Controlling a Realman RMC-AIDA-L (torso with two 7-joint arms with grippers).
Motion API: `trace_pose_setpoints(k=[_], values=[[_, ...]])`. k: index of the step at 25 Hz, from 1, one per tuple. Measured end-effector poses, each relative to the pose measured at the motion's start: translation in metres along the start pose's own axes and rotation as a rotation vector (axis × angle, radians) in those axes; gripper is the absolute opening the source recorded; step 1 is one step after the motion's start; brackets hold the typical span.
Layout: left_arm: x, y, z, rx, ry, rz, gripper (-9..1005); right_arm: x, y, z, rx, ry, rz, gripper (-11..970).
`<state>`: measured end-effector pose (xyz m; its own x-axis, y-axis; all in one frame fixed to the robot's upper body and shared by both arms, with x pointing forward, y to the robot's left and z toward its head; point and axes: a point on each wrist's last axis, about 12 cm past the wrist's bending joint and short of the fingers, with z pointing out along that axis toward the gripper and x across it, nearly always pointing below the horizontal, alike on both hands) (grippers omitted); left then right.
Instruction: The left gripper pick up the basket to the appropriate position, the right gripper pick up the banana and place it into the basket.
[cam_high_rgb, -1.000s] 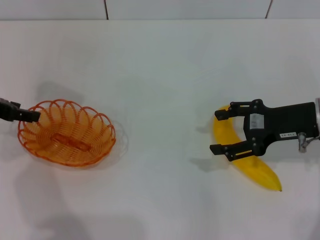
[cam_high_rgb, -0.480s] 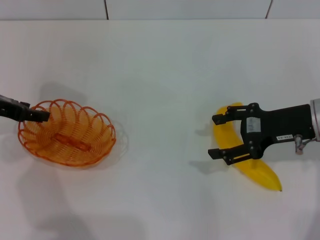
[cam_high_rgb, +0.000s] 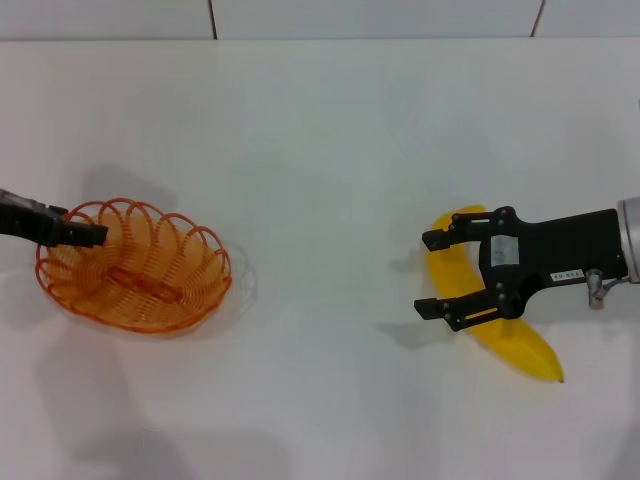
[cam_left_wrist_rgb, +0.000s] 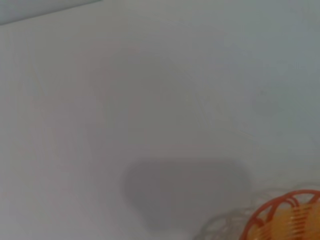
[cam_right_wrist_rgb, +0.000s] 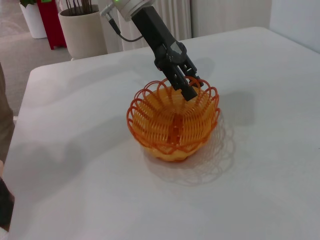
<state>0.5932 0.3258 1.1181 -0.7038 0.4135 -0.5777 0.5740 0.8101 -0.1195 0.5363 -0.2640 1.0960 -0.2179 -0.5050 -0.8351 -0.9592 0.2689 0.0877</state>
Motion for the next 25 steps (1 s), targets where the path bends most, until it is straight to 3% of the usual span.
trace_pose_setpoints(k=[15, 25], values=[[-0.003, -0.004, 0.010, 0.018, -0.002, 0.011, 673, 0.000, 0.000, 0.000, -0.001, 0.000, 0.002, 894], [-0.004, -0.002, 0.007, 0.012, -0.003, 0.009, 329, 0.000, 0.000, 0.000, 0.000, -0.001, 0.004, 894]])
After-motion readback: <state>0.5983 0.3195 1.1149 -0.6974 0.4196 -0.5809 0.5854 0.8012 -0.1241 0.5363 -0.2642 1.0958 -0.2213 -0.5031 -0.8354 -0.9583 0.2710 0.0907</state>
